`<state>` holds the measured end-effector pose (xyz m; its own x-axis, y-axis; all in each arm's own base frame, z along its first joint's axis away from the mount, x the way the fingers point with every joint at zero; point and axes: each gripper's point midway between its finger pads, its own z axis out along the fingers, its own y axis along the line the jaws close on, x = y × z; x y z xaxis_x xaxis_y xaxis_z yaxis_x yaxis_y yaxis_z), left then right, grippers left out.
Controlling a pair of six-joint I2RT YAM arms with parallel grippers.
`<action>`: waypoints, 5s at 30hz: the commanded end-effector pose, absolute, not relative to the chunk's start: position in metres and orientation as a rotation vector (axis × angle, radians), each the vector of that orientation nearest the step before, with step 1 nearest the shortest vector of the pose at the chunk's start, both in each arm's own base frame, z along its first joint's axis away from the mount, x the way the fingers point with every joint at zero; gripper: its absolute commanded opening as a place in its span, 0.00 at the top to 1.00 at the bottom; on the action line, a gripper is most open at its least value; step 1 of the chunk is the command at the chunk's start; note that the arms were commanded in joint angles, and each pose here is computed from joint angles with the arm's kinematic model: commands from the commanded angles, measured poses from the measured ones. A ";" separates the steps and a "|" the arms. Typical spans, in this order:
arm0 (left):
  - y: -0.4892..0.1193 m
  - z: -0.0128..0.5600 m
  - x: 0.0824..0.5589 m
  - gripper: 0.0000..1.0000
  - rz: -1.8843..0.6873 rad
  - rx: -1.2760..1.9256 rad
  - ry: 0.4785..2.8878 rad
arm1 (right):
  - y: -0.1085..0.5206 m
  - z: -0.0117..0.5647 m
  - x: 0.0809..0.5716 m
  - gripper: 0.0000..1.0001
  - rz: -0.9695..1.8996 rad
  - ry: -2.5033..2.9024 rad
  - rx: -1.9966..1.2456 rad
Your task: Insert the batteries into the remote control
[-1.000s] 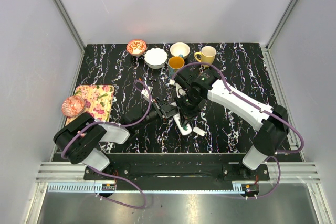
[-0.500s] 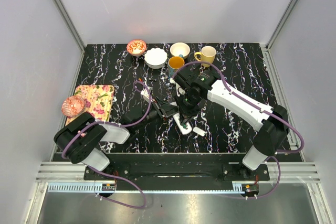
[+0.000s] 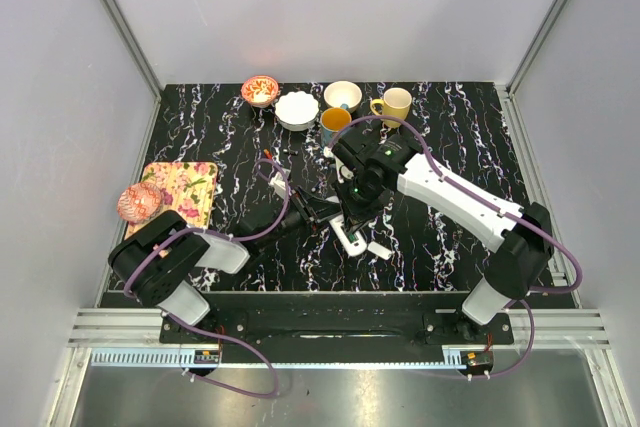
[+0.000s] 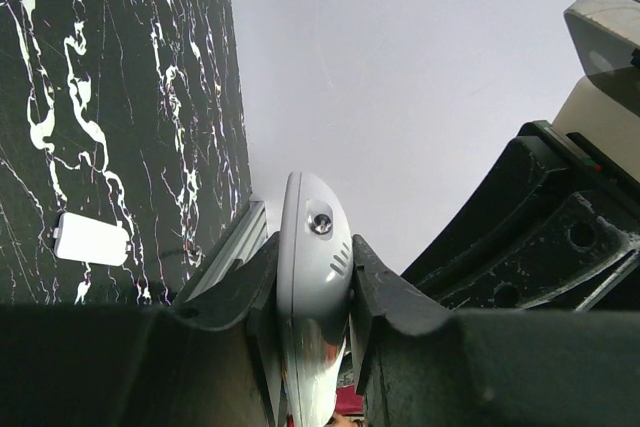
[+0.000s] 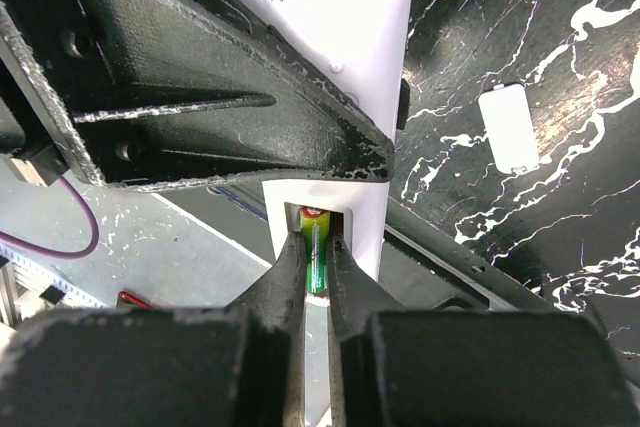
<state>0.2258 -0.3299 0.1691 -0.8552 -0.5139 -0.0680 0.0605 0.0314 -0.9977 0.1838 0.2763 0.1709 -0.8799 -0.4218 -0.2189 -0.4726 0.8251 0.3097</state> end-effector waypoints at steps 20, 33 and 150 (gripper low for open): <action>-0.330 0.278 0.194 1.00 -2.027 -0.004 1.471 | 0.287 0.179 0.171 1.00 0.679 2.894 -0.740; -0.327 0.287 0.187 1.00 -2.087 -0.036 1.438 | 0.289 0.168 0.180 1.00 0.646 2.869 -0.709; -0.324 0.276 0.192 1.00 -2.122 -0.084 1.418 | 0.266 0.291 0.225 0.60 0.700 2.337 -0.332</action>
